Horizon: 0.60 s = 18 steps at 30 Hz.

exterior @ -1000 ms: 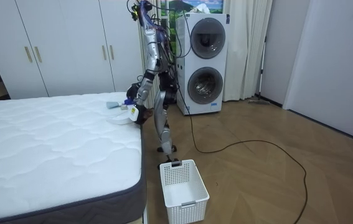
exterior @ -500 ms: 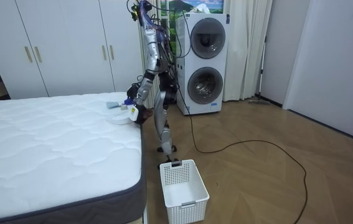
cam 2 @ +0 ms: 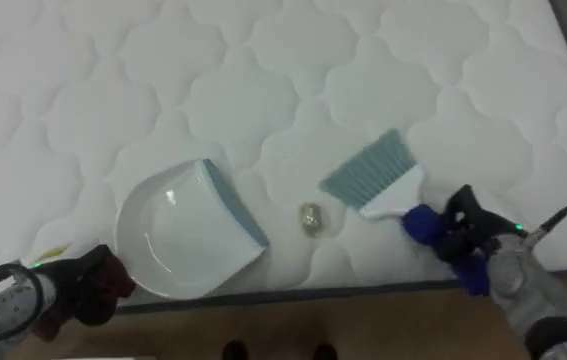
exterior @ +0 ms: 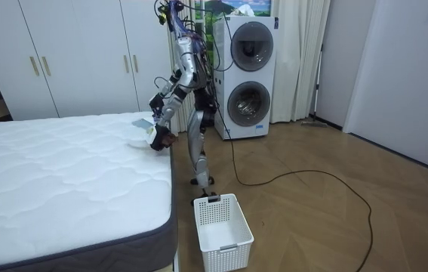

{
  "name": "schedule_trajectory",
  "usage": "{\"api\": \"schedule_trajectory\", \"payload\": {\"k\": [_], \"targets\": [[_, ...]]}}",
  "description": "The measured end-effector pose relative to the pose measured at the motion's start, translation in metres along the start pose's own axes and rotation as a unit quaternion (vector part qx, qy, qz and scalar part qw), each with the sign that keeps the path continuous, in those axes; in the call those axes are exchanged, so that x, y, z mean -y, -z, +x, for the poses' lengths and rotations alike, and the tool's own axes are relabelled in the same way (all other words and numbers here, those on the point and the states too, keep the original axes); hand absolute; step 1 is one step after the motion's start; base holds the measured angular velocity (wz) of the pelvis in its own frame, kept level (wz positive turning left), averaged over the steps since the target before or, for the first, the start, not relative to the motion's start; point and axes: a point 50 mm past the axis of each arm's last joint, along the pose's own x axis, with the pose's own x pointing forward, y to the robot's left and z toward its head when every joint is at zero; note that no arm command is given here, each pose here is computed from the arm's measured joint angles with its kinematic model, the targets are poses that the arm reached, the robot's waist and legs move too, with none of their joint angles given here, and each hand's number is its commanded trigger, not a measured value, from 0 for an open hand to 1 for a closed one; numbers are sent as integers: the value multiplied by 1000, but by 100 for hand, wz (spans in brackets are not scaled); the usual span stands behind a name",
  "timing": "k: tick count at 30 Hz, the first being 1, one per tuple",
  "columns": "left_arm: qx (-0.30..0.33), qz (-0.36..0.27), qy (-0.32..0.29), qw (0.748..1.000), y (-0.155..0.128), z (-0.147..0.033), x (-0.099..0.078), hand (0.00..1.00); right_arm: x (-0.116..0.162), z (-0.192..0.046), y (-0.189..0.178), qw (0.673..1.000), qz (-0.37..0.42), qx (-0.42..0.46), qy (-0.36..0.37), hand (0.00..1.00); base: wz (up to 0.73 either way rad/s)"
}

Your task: Clean bed

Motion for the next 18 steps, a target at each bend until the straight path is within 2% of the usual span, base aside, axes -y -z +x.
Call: {"api": "schedule_trajectory", "payload": {"k": [2,6,10,14,18], "targets": [[1,25,-3,1000,0,-1,-5,100,17,0,11,999,-39,-13,13,100,-4],[6,59,6,998,-4,-1,-4,100,45,9,-1,990,-136,1,34,100,-6],[13,76,10,997,-6,0,-7,100,58,12,-15,977,-203,29,55,100,0],[21,109,-5,994,-3,-6,-23,100,69,11,-28,959,-266,62,75,100,-1],[25,132,2,991,-4,-8,-28,100,81,9,-40,936,-322,96,100,100,-4]]}}
